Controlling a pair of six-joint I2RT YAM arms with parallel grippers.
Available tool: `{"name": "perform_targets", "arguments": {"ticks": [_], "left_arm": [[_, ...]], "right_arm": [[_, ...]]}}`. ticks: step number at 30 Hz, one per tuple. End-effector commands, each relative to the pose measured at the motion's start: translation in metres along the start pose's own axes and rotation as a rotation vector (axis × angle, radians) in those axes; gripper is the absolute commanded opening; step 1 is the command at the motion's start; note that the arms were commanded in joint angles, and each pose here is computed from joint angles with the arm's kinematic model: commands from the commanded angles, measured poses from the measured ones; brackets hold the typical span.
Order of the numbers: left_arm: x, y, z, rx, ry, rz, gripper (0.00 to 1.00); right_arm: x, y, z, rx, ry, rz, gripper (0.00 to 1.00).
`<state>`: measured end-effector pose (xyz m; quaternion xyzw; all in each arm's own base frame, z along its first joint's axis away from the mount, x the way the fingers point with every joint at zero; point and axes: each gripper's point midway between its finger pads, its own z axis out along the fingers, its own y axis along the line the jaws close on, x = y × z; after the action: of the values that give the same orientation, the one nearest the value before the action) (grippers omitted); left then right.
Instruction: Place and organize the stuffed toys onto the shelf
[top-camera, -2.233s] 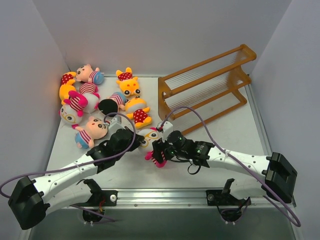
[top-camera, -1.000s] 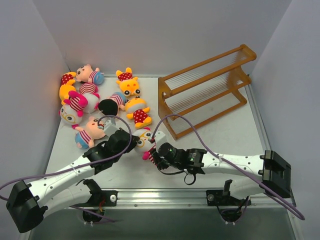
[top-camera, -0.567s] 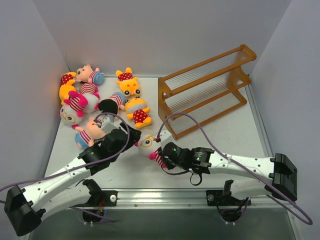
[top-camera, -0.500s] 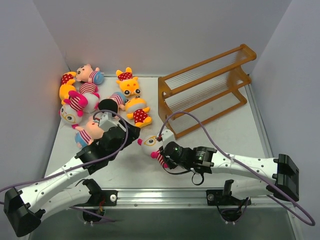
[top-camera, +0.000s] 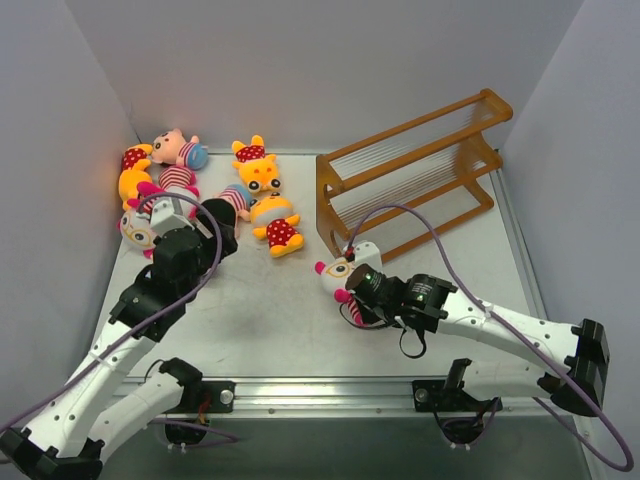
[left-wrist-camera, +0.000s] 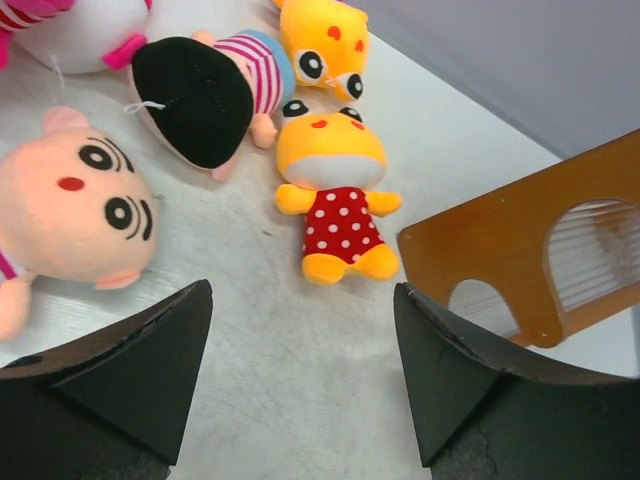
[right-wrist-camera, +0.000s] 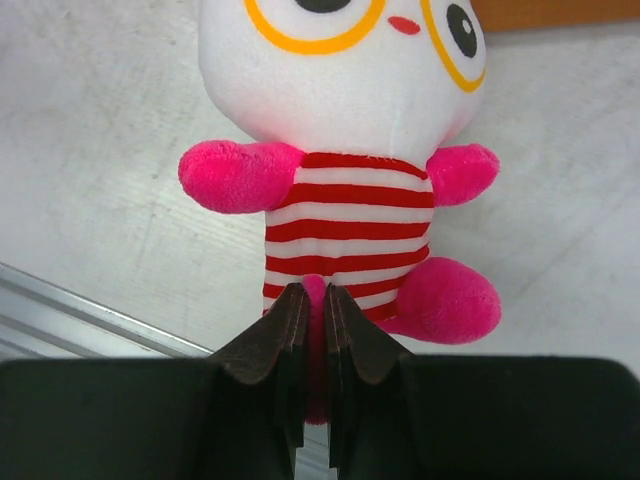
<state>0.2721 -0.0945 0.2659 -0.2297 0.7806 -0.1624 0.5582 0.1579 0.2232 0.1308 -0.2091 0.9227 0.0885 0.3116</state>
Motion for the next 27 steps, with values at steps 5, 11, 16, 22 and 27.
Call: {"name": "perform_targets", "arguments": {"ticks": [5,11,16,22,27], "left_arm": [[-0.006,0.018,0.003,0.021,0.071,0.146,0.84],[-0.014,0.021,0.006,0.04,0.047,0.23,0.85],[-0.027,0.019,0.004,0.057,0.015,0.303,0.85],[-0.036,0.018,-0.002,0.068,-0.042,0.407,0.85],[-0.038,0.021,-0.012,0.062,-0.082,0.441,0.85]], "right_arm": [[-0.017,-0.058,-0.027,0.174,-0.012,0.102,0.0],[-0.035,-0.093,-0.02,0.252,-0.061,0.157,0.0],[-0.053,-0.112,-0.003,0.22,-0.12,0.26,0.0],[-0.074,-0.145,0.016,0.264,-0.16,0.276,0.0],[-0.078,-0.187,0.023,0.391,-0.075,0.145,0.0]]}}
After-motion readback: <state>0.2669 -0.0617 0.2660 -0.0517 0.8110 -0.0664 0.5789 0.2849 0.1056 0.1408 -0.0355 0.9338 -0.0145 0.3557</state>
